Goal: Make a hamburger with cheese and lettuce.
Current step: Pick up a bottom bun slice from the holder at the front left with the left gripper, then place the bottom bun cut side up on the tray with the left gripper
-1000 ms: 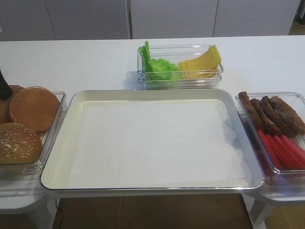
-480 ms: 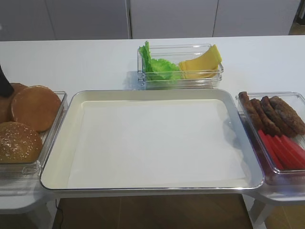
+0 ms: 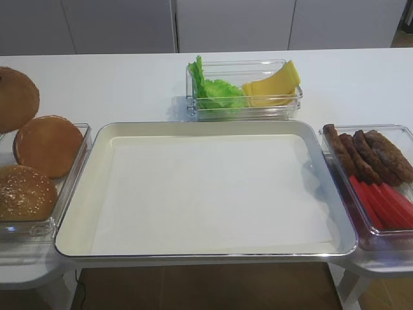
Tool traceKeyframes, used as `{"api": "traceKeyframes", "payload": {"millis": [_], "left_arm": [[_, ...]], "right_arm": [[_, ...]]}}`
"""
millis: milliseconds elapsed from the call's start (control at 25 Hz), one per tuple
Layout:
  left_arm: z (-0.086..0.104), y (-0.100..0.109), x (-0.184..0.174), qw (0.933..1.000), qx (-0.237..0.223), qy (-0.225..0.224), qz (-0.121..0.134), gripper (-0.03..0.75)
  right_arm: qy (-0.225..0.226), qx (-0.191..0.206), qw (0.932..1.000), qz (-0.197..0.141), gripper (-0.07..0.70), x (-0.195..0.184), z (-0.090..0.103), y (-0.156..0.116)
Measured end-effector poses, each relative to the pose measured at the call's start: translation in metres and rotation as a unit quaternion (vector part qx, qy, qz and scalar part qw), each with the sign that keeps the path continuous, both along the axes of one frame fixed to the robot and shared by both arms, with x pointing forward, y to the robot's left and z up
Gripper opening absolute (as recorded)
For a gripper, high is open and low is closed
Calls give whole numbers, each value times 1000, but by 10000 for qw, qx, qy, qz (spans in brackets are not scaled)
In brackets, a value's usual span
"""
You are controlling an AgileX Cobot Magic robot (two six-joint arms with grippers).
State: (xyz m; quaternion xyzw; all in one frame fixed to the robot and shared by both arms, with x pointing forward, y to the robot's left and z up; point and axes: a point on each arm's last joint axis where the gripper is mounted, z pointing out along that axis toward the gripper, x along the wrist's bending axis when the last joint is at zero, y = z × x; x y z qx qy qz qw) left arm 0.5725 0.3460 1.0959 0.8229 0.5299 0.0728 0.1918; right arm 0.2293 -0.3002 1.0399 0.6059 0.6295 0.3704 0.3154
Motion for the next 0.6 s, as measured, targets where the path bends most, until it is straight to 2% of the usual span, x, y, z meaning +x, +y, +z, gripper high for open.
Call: {"api": "traceKeyframes", "payload": {"millis": [200,280,400,600], "left_arm": [[47,-2,-9,9973,48,-655,327,144],[60,-3,-14,9957,31,-817,433,144],[73,-5,-24,9938,1,-979,536,144],[83,-26,-30,9932,-199,-1054,441,143]], "right_arm": [[0,0,10000,0,508,0,0,0],[0,0,10000,0,501,0,0,0],[0,0,10000,0,491,0,0,0],[0,0,10000,0,488,0,0,0]]}}
